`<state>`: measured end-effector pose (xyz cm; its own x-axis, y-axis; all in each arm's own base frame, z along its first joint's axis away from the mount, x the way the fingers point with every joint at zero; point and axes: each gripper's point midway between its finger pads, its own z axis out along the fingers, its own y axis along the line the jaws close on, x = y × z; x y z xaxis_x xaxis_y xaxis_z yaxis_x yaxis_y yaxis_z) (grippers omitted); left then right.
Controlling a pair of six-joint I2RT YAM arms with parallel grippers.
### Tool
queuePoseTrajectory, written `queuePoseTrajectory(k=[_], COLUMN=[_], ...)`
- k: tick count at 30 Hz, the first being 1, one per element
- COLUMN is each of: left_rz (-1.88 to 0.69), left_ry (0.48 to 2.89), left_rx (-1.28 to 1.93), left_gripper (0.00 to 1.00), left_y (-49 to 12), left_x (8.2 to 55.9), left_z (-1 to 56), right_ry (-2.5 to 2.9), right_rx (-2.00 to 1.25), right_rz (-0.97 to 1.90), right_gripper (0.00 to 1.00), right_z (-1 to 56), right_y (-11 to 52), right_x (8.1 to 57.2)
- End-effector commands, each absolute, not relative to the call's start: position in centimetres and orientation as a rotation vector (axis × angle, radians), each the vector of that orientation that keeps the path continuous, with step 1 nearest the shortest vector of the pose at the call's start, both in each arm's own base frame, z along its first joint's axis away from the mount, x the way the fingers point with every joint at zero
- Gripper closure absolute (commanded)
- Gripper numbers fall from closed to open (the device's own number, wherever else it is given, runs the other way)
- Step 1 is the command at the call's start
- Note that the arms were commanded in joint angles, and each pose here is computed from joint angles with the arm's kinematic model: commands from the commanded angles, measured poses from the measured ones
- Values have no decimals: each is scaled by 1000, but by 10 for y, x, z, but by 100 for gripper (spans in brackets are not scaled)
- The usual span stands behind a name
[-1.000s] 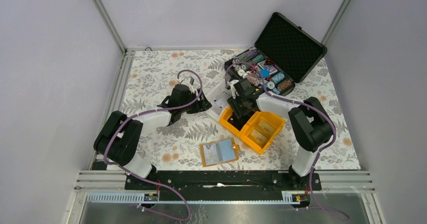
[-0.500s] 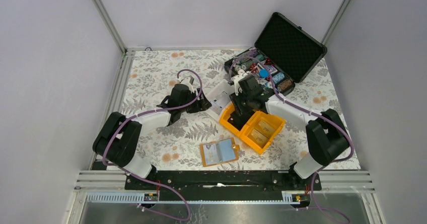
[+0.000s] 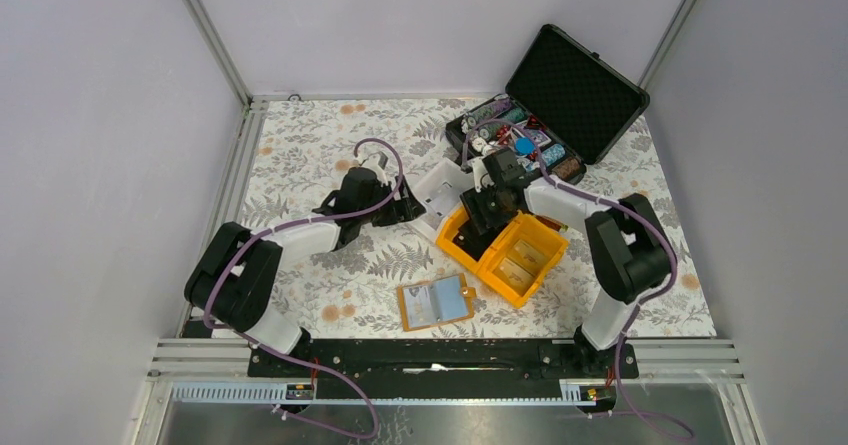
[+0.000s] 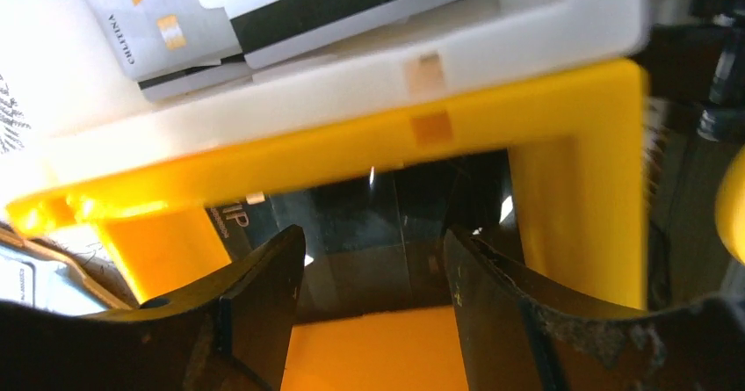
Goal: Put the credit cards into the card holder
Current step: Pick up the credit card from the storage box.
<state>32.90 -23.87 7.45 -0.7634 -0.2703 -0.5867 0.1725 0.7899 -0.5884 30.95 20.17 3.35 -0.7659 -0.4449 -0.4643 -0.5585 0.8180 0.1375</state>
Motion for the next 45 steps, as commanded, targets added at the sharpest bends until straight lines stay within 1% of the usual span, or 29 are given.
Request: queuePoseTrajectory(k=[1,5,10,20,24,27,31,34,40,45], left_rz=[-923,-939,-922,-901,-899,-877,-873,-877,-876,-880], left_ry=[2270,2294,2318,2306,2294,2299,2305,2312,2320,2326], left_rx=[-40,-39,-47,-48,-47,-55,-60,-57,-60,-67], left_gripper=[24,28,32,38,45,50,53,56,62,67], left_y=[-258,-266,-268,-266,-267,-265,-264,-266,-266,-267], left_x=[329,327,328,331,333,336,336,336,337,336], left_z=[83,75,65,59,58,54,51,50,46,44], right_ry=[2662,2718,2736,2730,2666,2592,2461,2403,2315,2312], right_rx=[-806,-806,-776,-743,-744,-700,-701,-698,-675,-685], right_rz=[511,687,792,889,795,614,470,374,58,-91], right_gripper=[34,38,41,44,44,44,44,46,50,51], right_z=[22,15,15,13,22,36,65,75,81,73], right_y=[216,231,237,256,257,242,233,226,215,214], right_x=[304,286,271,256,260,275,287,294,310,315])
